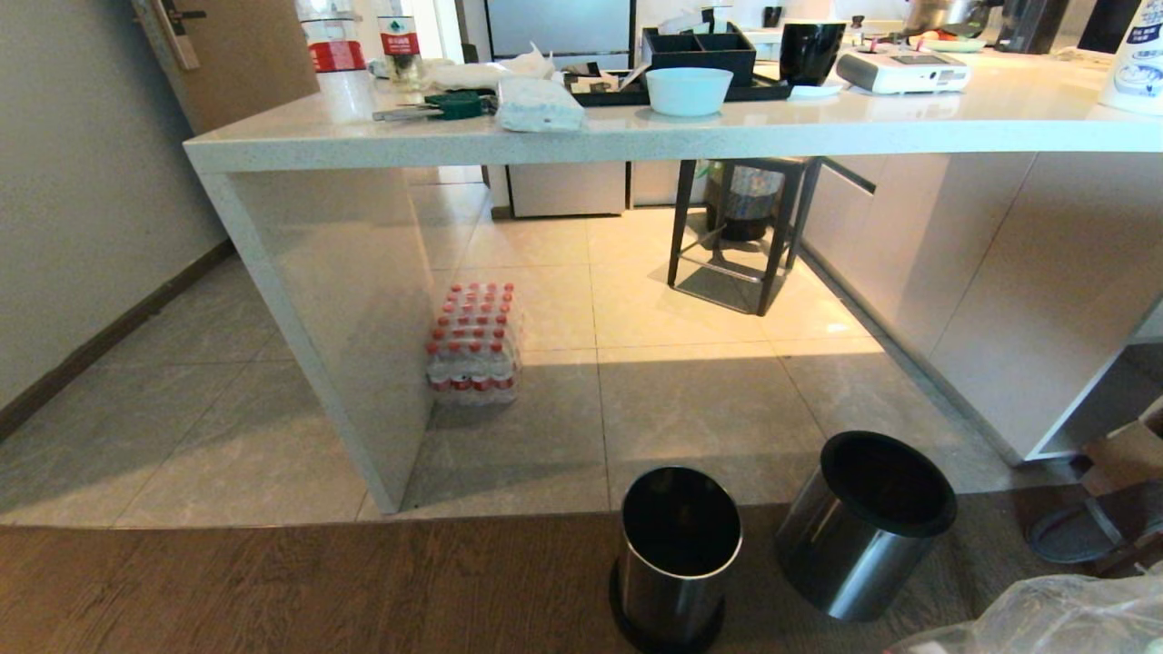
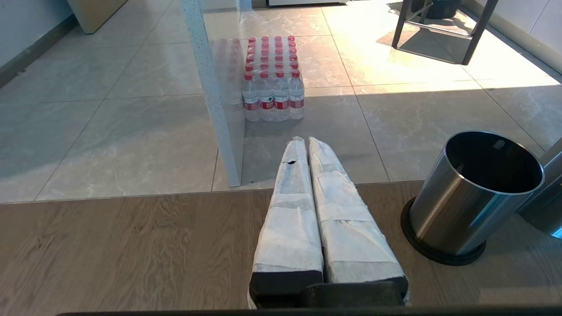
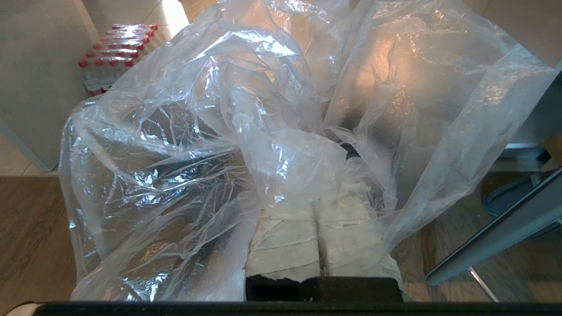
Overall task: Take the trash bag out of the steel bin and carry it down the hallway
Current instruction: Put the trash bag at the door
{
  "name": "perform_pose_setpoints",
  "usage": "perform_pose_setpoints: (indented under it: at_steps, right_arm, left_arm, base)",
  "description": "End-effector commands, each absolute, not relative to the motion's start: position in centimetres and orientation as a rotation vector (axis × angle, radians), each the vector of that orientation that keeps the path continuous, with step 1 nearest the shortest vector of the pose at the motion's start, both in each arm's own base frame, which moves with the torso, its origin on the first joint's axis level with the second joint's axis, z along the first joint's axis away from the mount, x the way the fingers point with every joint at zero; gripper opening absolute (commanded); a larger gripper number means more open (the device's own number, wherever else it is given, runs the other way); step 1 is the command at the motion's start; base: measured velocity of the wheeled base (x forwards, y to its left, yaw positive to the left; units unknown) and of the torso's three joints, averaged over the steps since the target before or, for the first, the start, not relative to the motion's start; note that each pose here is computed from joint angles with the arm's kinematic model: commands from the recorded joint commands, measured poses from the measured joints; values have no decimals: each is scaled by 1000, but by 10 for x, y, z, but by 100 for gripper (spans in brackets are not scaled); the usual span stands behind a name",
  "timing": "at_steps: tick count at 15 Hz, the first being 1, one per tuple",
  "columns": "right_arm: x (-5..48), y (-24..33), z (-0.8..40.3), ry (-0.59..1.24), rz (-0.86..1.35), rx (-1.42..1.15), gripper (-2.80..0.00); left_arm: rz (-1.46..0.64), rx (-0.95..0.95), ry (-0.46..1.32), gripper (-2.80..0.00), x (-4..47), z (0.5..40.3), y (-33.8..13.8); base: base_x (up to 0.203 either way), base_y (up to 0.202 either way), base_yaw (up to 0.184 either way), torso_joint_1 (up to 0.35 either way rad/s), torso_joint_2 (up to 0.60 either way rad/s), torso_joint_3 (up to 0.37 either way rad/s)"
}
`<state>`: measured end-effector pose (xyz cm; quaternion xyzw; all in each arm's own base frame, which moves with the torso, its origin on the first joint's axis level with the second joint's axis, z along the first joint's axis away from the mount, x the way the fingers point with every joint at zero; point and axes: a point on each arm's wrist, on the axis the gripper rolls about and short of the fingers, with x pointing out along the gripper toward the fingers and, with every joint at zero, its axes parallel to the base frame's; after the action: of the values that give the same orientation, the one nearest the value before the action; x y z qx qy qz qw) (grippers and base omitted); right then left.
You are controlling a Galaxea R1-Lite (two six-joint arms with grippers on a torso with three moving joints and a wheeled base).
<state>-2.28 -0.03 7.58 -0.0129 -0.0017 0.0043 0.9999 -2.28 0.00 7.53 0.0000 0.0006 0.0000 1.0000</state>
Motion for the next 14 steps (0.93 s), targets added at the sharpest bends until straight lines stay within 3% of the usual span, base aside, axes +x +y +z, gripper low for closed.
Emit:
perform_pose_setpoints:
  at_steps: [1, 6, 14]
  right_arm:
    - [-23, 0, 75, 0, 9, -26, -280]
    - [-23, 0, 75, 0, 9, -26, -280]
    - [-23, 0, 75, 0, 9, -26, -280]
  left_arm:
    - [0, -1, 2, -280, -23, 75, 0]
    - [0, 0, 3, -280, -23, 75, 0]
    - [0, -2, 2, -280, -23, 75, 0]
  base:
    - [0, 0, 0, 0, 0, 0]
    - [3, 27, -8, 2, 1, 1]
    - [0, 186, 0, 1, 2, 4]
